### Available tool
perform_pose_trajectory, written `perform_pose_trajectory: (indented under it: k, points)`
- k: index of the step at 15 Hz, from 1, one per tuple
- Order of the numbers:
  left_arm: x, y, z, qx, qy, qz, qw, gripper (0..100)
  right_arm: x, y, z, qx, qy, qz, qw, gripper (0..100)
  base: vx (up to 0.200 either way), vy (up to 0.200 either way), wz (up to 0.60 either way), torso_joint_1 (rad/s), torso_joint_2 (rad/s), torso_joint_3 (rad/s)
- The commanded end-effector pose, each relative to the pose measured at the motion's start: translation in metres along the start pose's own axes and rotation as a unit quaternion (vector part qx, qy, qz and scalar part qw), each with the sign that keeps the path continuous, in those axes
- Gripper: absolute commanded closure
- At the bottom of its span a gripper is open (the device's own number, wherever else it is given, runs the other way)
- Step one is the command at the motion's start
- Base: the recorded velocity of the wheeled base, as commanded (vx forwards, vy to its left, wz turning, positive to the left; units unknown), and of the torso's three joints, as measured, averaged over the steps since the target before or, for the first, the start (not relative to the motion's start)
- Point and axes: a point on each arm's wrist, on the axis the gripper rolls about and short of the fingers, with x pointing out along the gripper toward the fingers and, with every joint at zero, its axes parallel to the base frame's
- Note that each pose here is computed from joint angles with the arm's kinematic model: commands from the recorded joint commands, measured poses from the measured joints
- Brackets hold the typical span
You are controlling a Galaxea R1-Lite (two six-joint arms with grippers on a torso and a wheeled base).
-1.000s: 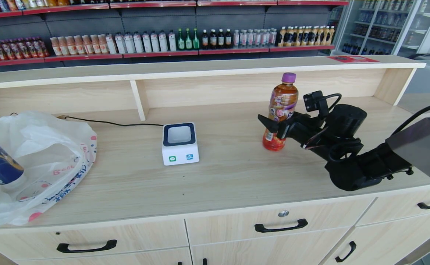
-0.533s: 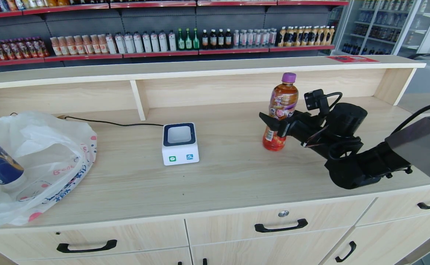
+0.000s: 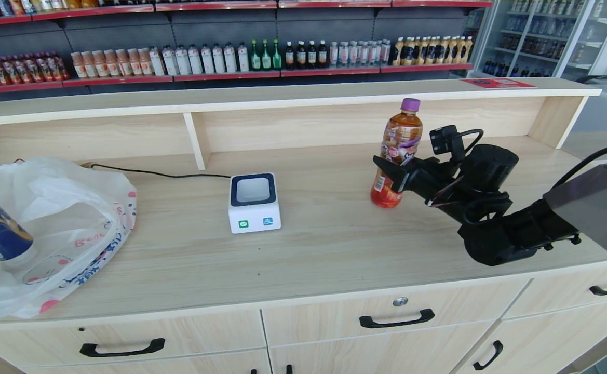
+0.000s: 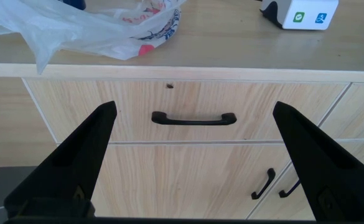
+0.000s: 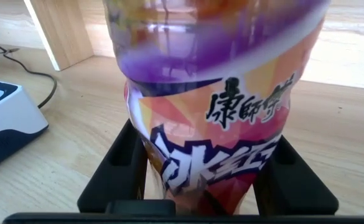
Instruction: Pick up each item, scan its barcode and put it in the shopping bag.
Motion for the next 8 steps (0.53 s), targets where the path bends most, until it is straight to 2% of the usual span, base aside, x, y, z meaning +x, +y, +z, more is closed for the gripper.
perform_pose_trajectory:
  k: [1,7,8]
  points:
    - [0.000,0.000,0.000,0.000,-0.001,0.000,1.0000,0,0.000,0.000,0.003,-0.001,-0.004,0.003,1.000,100,0.000,0.000,0.00,0.000,0.00,0.000]
    - [0.000,0.000,0.000,0.000,0.000,0.000,1.0000,0,0.001,0.001,0.007,-0.003,-0.009,0.008,1.000,100,0.000,0.000,0.00,0.000,0.00,0.000]
    - [0.000,0.000,0.000,0.000,-0.001,0.000,1.0000,0,0.002,0.001,0.017,-0.008,-0.023,0.010,1.000,100,0.000,0.000,0.00,0.000,0.00,0.000]
